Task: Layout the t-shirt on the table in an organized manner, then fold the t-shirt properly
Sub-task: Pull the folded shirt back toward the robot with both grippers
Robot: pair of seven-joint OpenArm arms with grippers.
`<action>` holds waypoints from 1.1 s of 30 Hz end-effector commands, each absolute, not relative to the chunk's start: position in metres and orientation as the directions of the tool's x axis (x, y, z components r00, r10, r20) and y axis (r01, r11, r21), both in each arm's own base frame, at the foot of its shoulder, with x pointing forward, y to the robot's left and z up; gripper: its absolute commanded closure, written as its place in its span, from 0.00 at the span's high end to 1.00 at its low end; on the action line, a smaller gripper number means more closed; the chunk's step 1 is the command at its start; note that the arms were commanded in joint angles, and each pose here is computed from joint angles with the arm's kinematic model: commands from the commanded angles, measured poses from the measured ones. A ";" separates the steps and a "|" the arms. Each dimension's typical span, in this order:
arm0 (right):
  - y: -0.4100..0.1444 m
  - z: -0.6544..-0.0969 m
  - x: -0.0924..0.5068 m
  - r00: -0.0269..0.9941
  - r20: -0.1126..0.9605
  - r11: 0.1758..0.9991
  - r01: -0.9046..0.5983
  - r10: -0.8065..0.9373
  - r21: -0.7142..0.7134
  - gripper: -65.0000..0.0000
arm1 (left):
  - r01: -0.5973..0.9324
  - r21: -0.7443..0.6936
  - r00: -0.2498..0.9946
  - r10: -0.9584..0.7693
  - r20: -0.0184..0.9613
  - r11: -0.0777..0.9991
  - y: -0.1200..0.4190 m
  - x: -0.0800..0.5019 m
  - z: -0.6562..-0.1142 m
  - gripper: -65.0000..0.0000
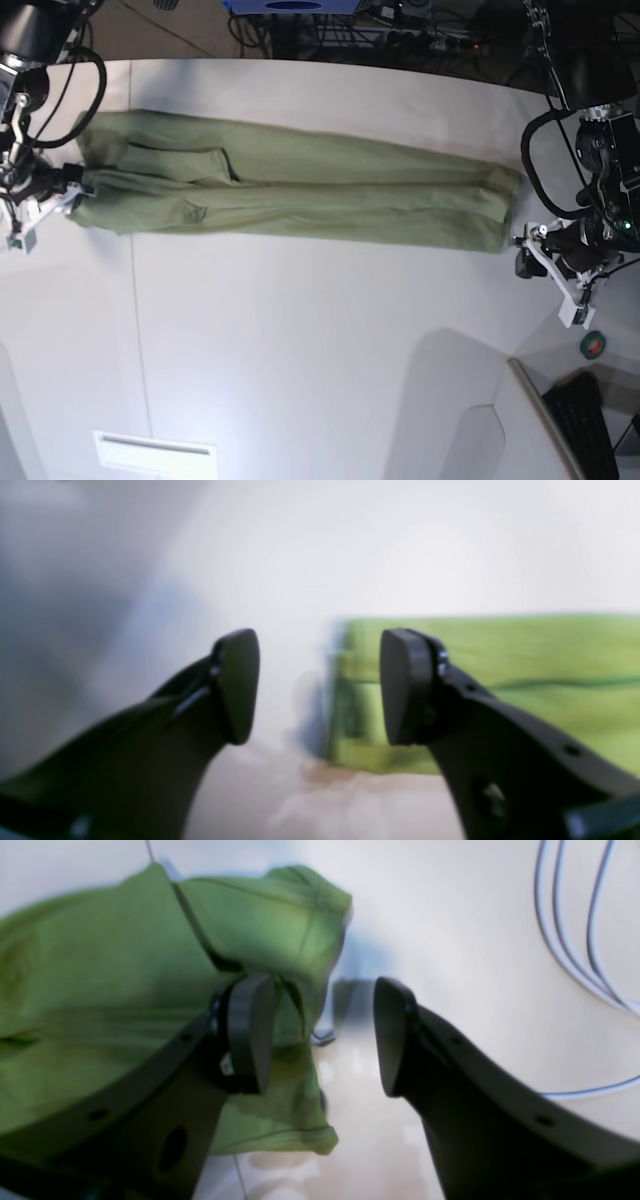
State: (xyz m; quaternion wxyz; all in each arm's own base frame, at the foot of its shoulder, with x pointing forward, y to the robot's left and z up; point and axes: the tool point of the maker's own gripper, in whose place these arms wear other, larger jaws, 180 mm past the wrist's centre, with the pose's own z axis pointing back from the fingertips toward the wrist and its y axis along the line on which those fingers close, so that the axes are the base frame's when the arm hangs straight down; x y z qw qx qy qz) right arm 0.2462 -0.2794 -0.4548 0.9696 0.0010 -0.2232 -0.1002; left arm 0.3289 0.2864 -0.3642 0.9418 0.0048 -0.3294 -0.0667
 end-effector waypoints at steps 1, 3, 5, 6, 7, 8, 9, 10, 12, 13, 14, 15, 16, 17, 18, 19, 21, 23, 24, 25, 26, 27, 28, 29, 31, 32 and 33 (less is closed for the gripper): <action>-0.287 -0.435 0.264 0.847 0.502 0.982 0.184 -0.175 0.032 0.47 | 0.132 0.038 0.733 -0.124 0.669 0.990 0.281 0.337 -0.349 0.47; -0.278 -0.430 0.269 0.831 0.525 0.982 0.182 -0.182 0.051 0.47 | 0.143 -0.041 0.735 -0.078 0.673 0.989 0.263 0.330 -0.358 0.28; -0.271 -0.428 0.271 0.823 0.537 0.982 0.177 -0.183 0.064 0.46 | 0.139 -0.088 0.749 -0.047 0.661 0.986 0.253 0.324 -0.368 0.03; -0.267 -0.427 0.273 0.822 0.540 0.983 0.172 -0.181 0.068 0.43 | 0.134 -0.111 0.757 -0.030 0.652 0.985 0.247 0.322 -0.375 0.00; -0.260 -0.429 0.273 0.823 0.538 0.983 0.167 -0.184 0.081 0.36 | 0.128 -0.129 0.767 -0.015 0.642 0.983 0.243 0.319 -0.382 0.00; -0.253 -0.432 0.273 0.822 0.535 0.981 0.168 -0.195 0.098 0.26 | 0.117 -0.147 0.782 0.000 0.624 0.982 0.242 0.316 -0.391 0.00; -0.247 -0.433 0.274 0.820 0.536 0.980 0.166 -0.201 0.113 0.15 | 0.109 -0.159 0.792 0.011 0.610 0.981 0.242 0.314 -0.397 0.00; -0.242 -0.434 0.276 0.813 0.543 0.978 0.167 -0.209 0.126 0.01 | 0.098 -0.169 0.804 0.022 0.595 0.981 0.243 0.312 -0.403 0.00; -0.232 -0.435 0.280 0.797 0.561 0.974 0.169 -0.226 0.152 0.00 | 0.079 -0.187 0.809 0.046 0.586 0.979 0.245 0.310 -0.413 0.00; -0.230 -0.435 0.281 0.788 0.570 0.973 0.170 -0.231 0.159 0.00 | 0.068 -0.196 0.798 0.065 0.599 0.978 0.247 0.312 -0.416 0.00; -0.229 -0.435 0.282 0.786 0.573 0.972 0.170 -0.233 0.162 0.00 | 0.056 -0.204 0.790 0.081 0.608 0.977 0.249 0.311 -0.420 0.00; -0.228 -0.435 0.282 0.786 0.573 0.972 0.170 -0.234 0.164 0.00 | 0.047 -0.213 0.782 0.097 0.615 0.976 0.250 0.312 -0.424 0.00; -0.227 -0.435 0.282 0.786 0.572 0.972 0.169 -0.234 0.165 0.00 | 0.034 -0.221 0.785 0.111 0.609 0.975 0.251 0.309 -0.430 0.00; -0.226 -0.435 0.282 0.787 0.572 0.972 0.166 -0.232 0.165 0.00 | 0.021 -0.231 0.790 0.126 0.600 0.973 0.252 0.307 -0.437 0.00; -0.222 -0.436 0.283 0.791 0.571 0.975 0.151 -0.218 0.162 0.00 | 0.010 -0.239 0.794 0.138 0.592 0.971 0.253 0.304 -0.442 0.00; -0.219 -0.439 0.283 0.799 0.564 0.977 0.140 -0.209 0.163 0.00 | 0.001 -0.245 0.797 0.148 0.586 0.970 0.254 0.302 -0.446 0.00; -0.213 -0.451 0.279 0.820 0.533 0.976 0.133 -0.208 0.175 0.00 | -0.020 -0.257 0.796 0.171 0.581 0.966 0.255 0.300 -0.455 0.00; -0.211 -0.468 0.272 0.842 0.492 0.971 0.146 -0.222 0.188 0.00 | -0.012 -0.267 0.804 0.168 0.571 0.964 0.248 0.298 -0.466 0.00; -0.212 -0.474 0.271 0.844 0.486 0.970 0.152 -0.228 0.192 0.00 | -0.005 -0.257 0.811 0.154 0.565 0.966 0.246 0.296 -0.472 0.00; -0.213 -0.481 0.269 0.844 0.480 0.967 0.160 -0.238 0.197 0.00 | 0.003 -0.238 0.820 0.134 0.557 0.971 0.246 0.293 -0.479 0.00; -0.214 -0.488 0.266 0.845 0.474 0.965 0.168 -0.246 0.202 0.00 | 0.010 -0.217 0.828 0.114 0.549 0.976 0.247 0.290 -0.485 0.00; -0.214 -0.492 0.264 0.847 0.468 0.963 0.175 -0.254 0.206 0.00 | 0.012 -0.199 0.832 0.101 0.546 0.980 0.248 0.287 -0.489 0.00; -0.214 -0.494 0.263 0.847 0.465 0.962 0.177 -0.256 0.207 0.00 | 0.015 -0.188 0.832 0.092 0.546 0.982 0.249 0.287 -0.490 0.00; -0.214 -0.494 0.263 0.847 0.466 0.962 0.176 -0.255 0.207 0.00 | 0.016 -0.184 0.832 0.089 0.548 0.983 0.249 0.287 -0.490 0.00; -0.216 -0.487 0.267 0.837 0.487 0.965 0.170 -0.249 0.200 0.00 | 0.025 -0.179 0.823 0.082 0.563 0.984 0.249 0.290 -0.485 0.00; -0.217 -0.482 0.267 0.830 0.502 0.967 0.166 -0.243 0.194 0.00 | 0.034 -0.169 0.813 0.071 0.578 0.985 0.250 0.294 -0.478 0.00; -0.219 -0.474 0.270 0.820 0.524 0.970 0.157 -0.232 0.183 0.00 | 0.044 -0.160 0.800 0.061 0.597 0.986 0.250 0.299 -0.471 0.00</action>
